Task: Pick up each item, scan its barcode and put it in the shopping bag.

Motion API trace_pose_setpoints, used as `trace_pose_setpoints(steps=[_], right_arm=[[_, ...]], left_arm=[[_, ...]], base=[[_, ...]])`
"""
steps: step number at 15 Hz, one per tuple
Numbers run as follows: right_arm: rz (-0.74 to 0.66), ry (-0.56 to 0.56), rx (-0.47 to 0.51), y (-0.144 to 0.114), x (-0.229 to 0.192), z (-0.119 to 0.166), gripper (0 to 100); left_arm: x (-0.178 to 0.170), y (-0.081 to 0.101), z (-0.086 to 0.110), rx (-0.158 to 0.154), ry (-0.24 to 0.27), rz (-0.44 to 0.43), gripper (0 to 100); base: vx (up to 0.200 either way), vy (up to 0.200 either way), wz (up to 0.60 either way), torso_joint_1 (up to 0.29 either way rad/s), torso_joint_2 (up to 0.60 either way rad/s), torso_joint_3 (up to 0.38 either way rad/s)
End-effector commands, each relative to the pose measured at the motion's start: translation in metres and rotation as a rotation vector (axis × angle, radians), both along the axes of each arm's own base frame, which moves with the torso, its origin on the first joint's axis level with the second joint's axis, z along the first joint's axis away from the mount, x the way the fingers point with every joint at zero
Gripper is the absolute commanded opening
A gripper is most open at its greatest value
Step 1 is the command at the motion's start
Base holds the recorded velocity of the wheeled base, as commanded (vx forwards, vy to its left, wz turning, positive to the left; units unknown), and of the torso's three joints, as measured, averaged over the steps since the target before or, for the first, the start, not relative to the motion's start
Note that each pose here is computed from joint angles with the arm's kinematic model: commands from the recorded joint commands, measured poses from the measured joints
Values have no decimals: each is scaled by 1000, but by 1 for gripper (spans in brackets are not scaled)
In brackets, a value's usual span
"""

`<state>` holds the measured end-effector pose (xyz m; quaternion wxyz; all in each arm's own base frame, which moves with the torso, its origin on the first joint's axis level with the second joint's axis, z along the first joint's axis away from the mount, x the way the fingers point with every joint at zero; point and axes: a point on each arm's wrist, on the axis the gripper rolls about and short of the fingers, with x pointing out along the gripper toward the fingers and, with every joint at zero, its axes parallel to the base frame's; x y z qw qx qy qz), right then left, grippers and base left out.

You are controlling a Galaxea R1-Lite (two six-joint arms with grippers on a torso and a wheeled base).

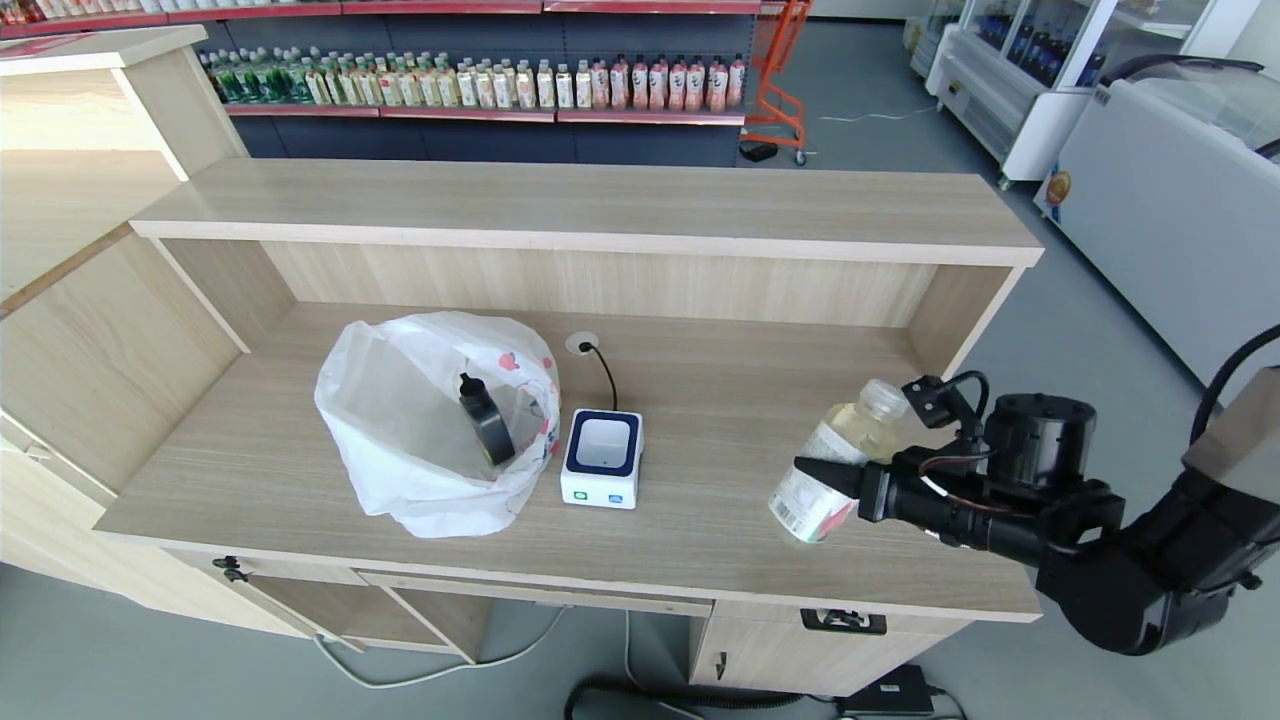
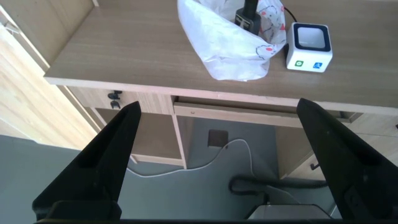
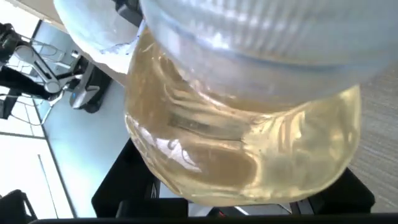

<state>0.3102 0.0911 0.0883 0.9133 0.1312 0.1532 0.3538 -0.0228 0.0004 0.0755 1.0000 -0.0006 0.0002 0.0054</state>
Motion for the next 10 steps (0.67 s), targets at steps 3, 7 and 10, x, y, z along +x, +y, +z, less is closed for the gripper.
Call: trace_pose_setpoints(steps=[3,7,10], right_arm=[[214,19,99,15,-58,32,0],[338,29,117,45,-77,37,0],[384,42,138,55,-86,41,0]], left_arm=[[0,0,0,0,0,0,100],[0,0,0,0,0,0,100],[0,0,0,0,0,0,100]], base=[[0,0,0,0,0,0],[0,0,0,0,0,0],[0,0,0,0,0,0]])
